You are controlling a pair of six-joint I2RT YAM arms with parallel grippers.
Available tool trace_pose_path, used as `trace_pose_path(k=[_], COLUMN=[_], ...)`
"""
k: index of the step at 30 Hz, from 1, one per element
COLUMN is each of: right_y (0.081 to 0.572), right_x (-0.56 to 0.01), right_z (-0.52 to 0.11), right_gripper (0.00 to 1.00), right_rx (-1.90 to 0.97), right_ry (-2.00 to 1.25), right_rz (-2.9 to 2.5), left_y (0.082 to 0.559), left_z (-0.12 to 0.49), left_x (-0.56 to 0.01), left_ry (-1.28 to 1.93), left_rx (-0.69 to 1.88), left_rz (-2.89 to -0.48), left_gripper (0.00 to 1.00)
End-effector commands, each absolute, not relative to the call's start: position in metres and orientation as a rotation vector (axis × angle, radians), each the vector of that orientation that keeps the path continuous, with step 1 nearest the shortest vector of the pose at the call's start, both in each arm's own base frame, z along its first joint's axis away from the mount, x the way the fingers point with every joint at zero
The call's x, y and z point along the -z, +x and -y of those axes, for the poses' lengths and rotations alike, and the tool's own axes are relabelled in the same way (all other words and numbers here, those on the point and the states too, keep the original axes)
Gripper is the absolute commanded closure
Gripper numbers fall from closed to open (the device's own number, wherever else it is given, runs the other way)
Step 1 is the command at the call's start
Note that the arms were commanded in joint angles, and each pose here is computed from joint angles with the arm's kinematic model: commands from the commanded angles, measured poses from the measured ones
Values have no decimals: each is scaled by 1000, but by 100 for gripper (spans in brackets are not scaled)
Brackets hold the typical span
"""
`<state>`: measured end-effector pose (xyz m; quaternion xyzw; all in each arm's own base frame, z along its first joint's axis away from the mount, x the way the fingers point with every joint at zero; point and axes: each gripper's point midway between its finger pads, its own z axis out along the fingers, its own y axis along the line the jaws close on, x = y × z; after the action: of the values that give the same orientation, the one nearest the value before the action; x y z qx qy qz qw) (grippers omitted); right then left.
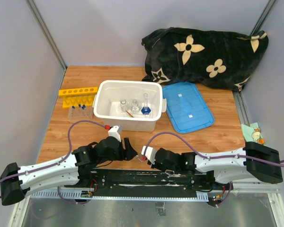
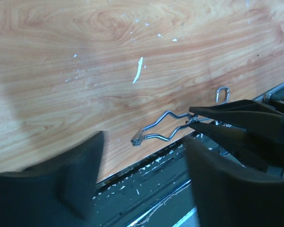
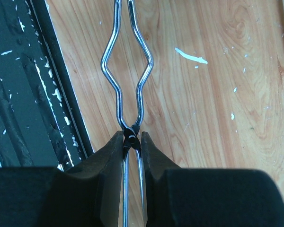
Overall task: Organize the chemistry lab equipment
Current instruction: Pick up the chemistry item at the center of the board.
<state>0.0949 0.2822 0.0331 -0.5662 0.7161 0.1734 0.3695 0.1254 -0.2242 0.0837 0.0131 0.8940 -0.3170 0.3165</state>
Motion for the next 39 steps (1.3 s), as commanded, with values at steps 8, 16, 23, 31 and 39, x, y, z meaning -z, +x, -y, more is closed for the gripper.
trace_pose_path(k=[8,16,23,31,39], right_y=[95,114,157,232,309], right_x=[-86,-149,-192,-269,-351], right_z=[-283,-281,-276,-276,-292], right_gripper=[99,99,99,99,99], right_rx=[-495,-429,-455,-478,-532], right_ry=[-1413,-1402,-1308,-1186,-1133], right_rz=[-1823,-1793,-1827,-1870,-1861], left_y=[153,185,230,340,435], left_z=[208,176,172,190,178], left_x=[-172,-255,-346,-435,-459], left_ry=[-82,-177,-187,-125,-217], left_rx=[893,702,552,630,873], left_rz=[-2059,-1894,-1729,-1709,-1704], left_gripper=[1,1,1,1,1])
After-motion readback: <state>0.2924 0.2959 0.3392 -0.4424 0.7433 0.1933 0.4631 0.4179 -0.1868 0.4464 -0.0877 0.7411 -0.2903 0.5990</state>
